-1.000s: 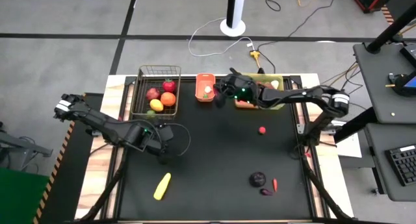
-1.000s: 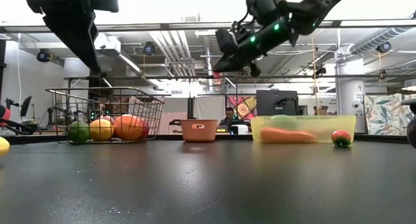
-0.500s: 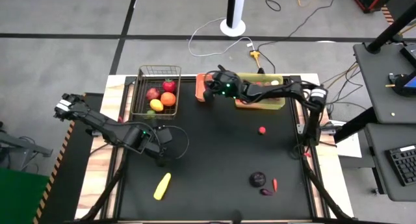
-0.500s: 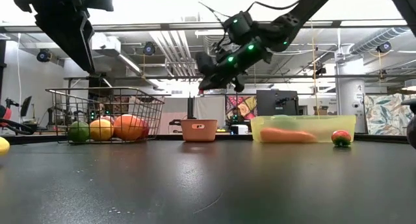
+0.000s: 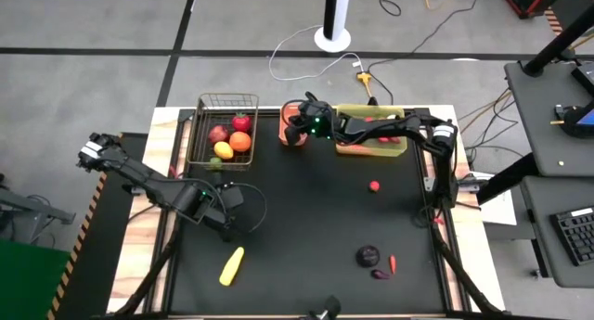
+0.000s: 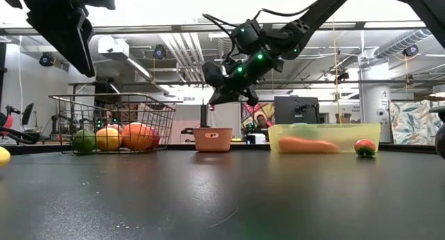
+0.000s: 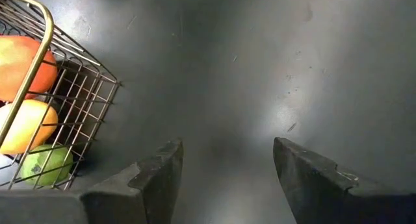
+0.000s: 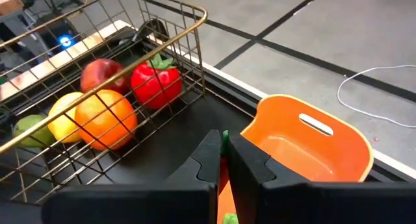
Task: Sort produce into baskets
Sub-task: Put the small red chili pepper into the orange bin, then put the yellow corn into the yellow bin
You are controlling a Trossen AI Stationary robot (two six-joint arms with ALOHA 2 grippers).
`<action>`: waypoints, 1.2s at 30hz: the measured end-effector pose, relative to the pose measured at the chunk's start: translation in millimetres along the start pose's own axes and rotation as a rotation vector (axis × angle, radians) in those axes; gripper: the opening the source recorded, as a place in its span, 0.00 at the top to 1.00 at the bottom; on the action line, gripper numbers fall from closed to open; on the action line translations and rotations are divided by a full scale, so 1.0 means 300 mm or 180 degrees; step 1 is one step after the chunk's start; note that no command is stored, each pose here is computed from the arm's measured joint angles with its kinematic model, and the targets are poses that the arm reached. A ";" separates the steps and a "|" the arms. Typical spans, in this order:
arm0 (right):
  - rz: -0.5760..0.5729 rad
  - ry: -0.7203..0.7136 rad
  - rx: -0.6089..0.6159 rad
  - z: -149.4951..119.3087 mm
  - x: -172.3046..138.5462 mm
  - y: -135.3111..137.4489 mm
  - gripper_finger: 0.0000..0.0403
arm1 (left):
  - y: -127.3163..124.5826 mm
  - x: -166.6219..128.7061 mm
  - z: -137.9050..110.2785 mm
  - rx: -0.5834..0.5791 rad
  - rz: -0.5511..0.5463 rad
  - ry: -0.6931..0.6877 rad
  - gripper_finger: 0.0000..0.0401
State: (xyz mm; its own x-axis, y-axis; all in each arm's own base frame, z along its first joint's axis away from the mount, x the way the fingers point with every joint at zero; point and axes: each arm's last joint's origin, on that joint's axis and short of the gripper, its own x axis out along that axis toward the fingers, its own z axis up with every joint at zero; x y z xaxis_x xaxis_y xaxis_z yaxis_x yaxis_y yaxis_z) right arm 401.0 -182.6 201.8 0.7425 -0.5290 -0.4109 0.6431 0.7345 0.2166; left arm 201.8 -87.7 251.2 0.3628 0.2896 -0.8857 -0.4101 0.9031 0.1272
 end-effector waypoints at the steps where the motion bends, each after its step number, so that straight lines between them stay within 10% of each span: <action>1: -0.0001 0.0002 0.0015 0.000 0.000 0.000 0.97 | -0.001 0.000 -0.001 0.0000 -0.0001 0.0000 0.45; 24: 0.0050 0.0024 -0.0030 0.007 -0.008 -0.002 0.63 | -0.010 -0.011 -0.036 -0.0150 -0.0184 0.0416 0.45; 36: 0.0577 0.0848 -0.0577 0.069 -0.280 0.119 0.62 | -0.010 -0.009 -0.032 -0.0156 -0.0108 0.0298 0.45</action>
State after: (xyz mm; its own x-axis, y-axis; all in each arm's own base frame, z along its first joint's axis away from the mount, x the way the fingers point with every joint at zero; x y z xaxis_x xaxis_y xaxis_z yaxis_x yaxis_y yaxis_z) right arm 365.5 -120.7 262.2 0.7513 -0.2717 -0.6015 0.4442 0.8822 0.1564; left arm 193.9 -94.1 248.8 0.2984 0.2261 -0.9273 -0.4401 0.8947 0.0765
